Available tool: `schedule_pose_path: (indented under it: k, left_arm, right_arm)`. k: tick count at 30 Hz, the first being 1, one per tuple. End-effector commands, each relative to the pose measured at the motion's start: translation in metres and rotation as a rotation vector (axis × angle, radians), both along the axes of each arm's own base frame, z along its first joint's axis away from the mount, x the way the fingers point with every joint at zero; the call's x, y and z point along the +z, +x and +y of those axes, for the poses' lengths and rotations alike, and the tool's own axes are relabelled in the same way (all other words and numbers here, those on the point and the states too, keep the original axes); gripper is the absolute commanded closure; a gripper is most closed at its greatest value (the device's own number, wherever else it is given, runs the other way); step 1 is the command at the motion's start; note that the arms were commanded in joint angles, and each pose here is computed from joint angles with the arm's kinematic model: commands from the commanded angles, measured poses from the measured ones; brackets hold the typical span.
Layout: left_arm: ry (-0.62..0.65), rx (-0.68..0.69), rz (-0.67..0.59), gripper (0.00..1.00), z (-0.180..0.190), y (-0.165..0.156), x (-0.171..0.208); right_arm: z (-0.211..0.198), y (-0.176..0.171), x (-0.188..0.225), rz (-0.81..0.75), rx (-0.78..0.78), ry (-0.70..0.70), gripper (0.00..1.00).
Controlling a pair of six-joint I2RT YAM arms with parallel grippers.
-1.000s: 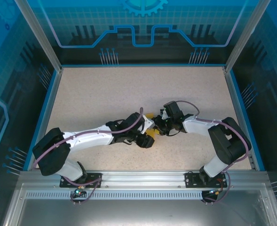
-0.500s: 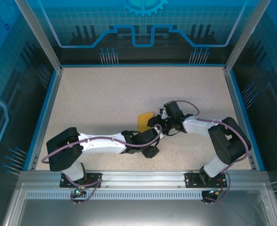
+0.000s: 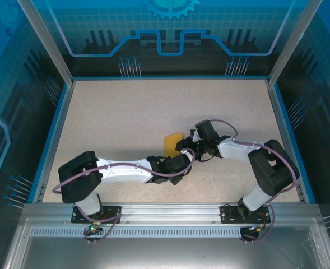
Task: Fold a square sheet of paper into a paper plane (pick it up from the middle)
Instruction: Third fold the triangle at the center of the table.
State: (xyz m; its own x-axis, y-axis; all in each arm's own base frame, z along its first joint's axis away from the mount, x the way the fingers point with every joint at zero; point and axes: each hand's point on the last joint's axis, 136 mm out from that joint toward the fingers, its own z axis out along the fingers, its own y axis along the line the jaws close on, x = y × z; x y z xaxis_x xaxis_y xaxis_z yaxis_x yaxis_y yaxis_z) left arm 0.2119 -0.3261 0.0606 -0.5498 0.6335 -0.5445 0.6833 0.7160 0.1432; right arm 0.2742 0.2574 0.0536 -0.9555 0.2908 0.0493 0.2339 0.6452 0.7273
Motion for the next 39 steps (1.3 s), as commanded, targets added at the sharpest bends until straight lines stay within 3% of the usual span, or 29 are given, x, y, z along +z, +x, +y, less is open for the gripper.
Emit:
schedule_pose_path:
  k: [1,7,12,19,25,39]
  left_arm:
    - [-0.047,-0.002,-0.031,0.85,-0.002,0.0,0.016]
    - [-0.064,-0.009,-0.014,1.0,-0.003,-0.001,0.016]
    - [-0.091,-0.011,0.039,1.0,-0.002,-0.002,0.015]
    - [-0.212,-0.01,0.157,1.0,0.0,-0.004,0.022]
    - [-0.305,-0.005,0.248,1.0,0.007,-0.002,0.029]
    - [-0.418,0.012,0.399,1.0,0.017,0.003,0.031]
  right_arm:
    - [-0.003,-0.002,0.003,0.011,0.01,0.0,0.55]
    - [-0.006,-0.002,0.004,0.008,0.018,-0.019,0.55]
    - [-0.016,-0.001,0.009,-0.023,0.025,-0.081,0.55]
    - [-0.044,0.001,0.016,-0.075,0.043,-0.27,0.55]
    - [-0.033,0.021,0.035,-0.153,0.076,-0.255,0.61]
    - [-0.008,0.044,0.02,-0.15,0.173,-0.252,0.76]
